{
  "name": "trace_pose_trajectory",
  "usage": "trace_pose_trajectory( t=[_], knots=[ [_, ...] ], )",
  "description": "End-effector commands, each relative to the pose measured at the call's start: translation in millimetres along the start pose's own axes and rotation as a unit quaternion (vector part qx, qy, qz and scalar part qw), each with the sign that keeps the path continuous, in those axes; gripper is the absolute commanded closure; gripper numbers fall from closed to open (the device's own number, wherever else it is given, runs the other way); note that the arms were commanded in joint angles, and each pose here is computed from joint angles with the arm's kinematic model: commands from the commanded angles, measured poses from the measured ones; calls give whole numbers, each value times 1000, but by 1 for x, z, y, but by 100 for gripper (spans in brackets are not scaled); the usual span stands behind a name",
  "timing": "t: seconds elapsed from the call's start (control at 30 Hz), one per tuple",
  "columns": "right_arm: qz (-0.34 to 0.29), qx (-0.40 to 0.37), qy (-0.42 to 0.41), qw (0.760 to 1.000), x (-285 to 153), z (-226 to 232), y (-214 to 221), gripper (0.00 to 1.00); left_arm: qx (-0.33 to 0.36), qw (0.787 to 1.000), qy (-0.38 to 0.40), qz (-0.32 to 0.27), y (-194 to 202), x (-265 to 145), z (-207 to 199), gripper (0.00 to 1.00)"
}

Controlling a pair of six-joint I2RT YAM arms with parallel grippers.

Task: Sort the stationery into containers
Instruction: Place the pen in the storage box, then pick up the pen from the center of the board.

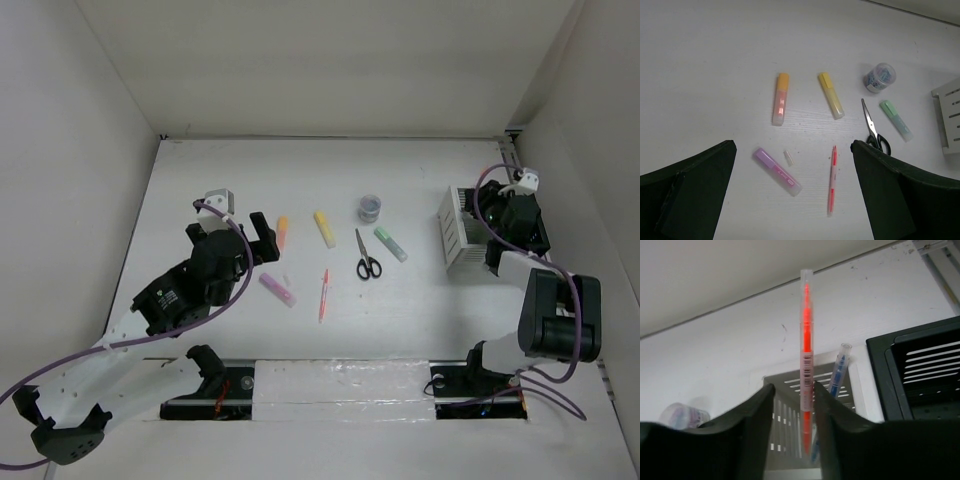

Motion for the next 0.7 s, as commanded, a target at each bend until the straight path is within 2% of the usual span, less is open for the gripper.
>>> trace_pose_trajectory(
  t=[0.0, 0.03, 0.27, 0.33, 0.43, 0.47, 0.5, 0.53, 0.67],
  knots=[
    [-36, -7, -21, 999, -3, 9, -22, 49, -6, 1000, 9, -11, -6, -1, -3, 0],
    [-39, -9, -27, 999, -4, 12, -26, 41, -4, 1000, 7, -9, -4, 1, -4, 0],
    [-75, -15, -55, 996, -23, 36, -58, 17, -2, 1000, -3, -10, -4, 4, -1, 0],
    [-96, -20, -72, 993, -35, 52, -75, 2, -3, 1000, -17, -11, -5, 8, 4, 0],
    [-96, -46, -90, 990, -50, 87, -88, 0, -3, 999, -37, -6, -3, 13, 7, 0],
    [-115, -59, -94, 987, -54, 92, -103, 0, -5, 999, -47, -5, -1, 15, 9, 0],
    [-86, -67, -108, 988, -56, 110, -93, 0, -7, 998, -57, -6, -2, 16, 10, 0],
    [-92, -78, -118, 986, -59, 124, -105, 0, -2, 997, -74, -1, 3, 20, 13, 0],
    [-25, -114, -166, 979, -69, 178, -83, 0, -40, 989, -142, -19, -12, 23, 32, 0]
  ],
)
Point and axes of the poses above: each gripper's point midway between its finger pads, its own x axis out along the fingers, its own z axis along the line the jaws close on, y = z × x, the point moved 2 cm from there along -x, back along the fingers, and after that the axes turned 4 degrees about -x, right-handed, at the moved point
